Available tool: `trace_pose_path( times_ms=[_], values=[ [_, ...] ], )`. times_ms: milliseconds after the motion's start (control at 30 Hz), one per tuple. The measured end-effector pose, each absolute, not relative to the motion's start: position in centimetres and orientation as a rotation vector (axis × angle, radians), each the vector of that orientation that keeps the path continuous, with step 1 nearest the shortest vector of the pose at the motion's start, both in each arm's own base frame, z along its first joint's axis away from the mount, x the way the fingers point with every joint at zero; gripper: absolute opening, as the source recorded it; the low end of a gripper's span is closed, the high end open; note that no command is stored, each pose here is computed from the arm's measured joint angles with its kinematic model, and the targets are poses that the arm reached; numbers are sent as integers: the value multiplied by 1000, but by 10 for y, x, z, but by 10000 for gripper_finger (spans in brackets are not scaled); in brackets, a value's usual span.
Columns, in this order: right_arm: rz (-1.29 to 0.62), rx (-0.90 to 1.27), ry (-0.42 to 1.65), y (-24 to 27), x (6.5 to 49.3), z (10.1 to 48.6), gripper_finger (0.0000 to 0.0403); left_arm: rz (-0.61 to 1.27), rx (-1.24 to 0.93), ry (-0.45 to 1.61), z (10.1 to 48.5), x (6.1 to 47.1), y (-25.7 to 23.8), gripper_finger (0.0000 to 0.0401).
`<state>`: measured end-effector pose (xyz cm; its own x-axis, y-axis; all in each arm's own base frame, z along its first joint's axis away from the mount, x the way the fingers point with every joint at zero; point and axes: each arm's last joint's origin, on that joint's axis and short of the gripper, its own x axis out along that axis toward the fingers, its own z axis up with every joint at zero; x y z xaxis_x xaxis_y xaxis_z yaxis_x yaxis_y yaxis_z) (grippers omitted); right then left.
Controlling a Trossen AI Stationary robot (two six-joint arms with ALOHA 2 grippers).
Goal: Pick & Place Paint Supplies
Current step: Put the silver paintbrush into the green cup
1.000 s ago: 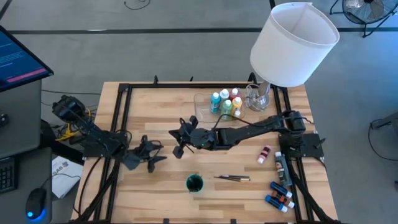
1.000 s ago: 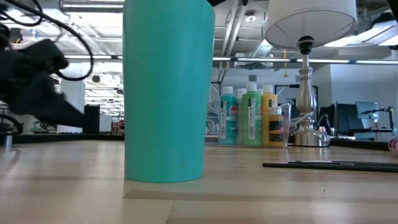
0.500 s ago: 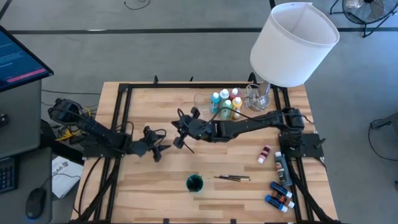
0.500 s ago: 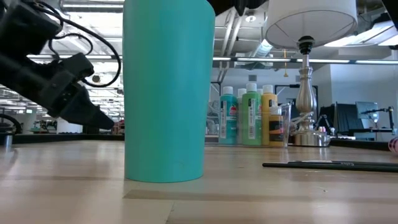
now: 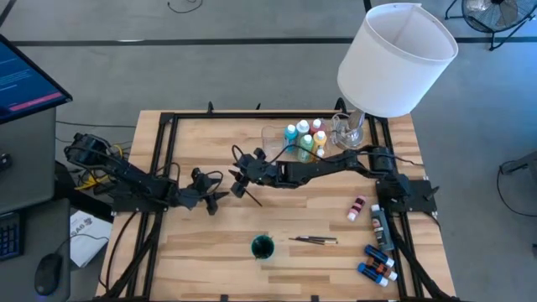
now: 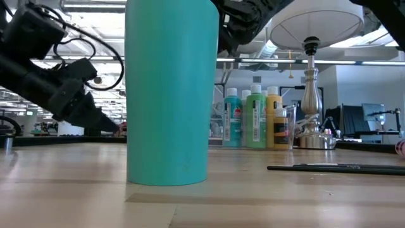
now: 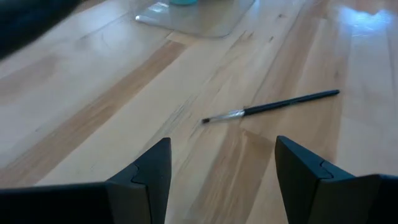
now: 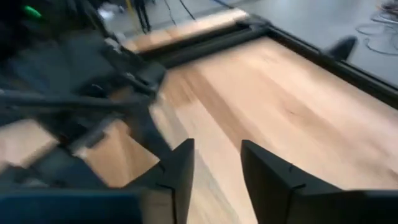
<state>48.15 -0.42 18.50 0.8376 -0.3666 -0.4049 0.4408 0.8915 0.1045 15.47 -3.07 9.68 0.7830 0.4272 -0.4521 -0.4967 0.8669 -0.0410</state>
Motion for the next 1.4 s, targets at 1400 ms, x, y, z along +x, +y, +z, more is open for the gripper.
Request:
trace_pose_path(
  times_ms=[1400],
  values=[
    [-558, 174, 328, 46, 492, 128, 149, 435, -142, 383, 88, 128, -58, 186]
  ],
)
